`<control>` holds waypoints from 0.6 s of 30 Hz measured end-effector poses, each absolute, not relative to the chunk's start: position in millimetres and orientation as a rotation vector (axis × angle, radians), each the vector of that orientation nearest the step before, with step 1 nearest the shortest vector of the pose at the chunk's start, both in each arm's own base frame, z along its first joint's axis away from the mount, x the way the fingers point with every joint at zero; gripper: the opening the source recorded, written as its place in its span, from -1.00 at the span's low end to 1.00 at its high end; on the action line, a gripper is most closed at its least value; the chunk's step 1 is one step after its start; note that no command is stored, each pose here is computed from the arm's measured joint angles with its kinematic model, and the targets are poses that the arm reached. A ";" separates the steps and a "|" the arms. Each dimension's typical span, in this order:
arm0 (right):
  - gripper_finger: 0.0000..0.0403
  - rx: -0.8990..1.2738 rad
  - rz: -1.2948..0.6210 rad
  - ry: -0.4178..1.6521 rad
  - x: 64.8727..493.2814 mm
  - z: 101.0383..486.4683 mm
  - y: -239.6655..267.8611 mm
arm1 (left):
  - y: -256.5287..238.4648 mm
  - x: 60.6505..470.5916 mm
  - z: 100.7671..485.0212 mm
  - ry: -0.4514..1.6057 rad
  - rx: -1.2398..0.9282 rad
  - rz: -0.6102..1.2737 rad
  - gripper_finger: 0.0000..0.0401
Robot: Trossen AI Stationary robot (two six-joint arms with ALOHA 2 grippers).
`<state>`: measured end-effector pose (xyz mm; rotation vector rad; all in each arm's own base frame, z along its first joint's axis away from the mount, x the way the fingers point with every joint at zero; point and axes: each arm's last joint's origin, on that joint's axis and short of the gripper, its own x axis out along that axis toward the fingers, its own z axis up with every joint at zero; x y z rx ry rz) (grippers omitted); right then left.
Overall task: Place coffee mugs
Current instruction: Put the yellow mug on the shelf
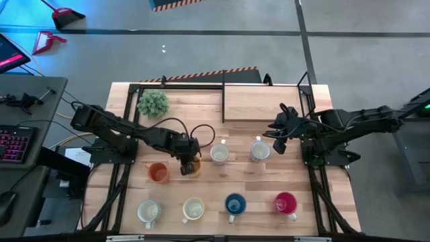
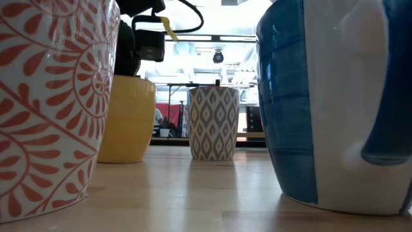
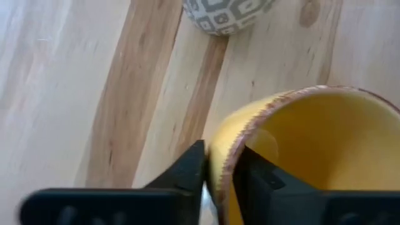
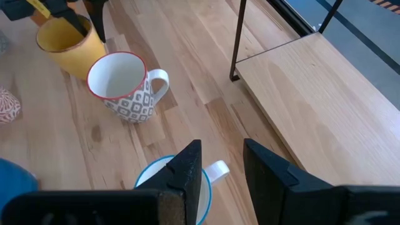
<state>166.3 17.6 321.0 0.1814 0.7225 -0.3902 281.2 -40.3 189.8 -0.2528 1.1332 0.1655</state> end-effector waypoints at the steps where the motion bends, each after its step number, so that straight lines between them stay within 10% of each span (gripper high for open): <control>1: -0.51 0.180 -0.392 0.725 166.1 320.8 17.6 | -38.9 281.1 189.7 1.137 -0.247 0.164 -0.83; 18: -0.51 0.170 -0.397 0.750 164.2 319.1 17.2 | -6.9 282.4 193.6 1.155 -0.207 0.150 -0.98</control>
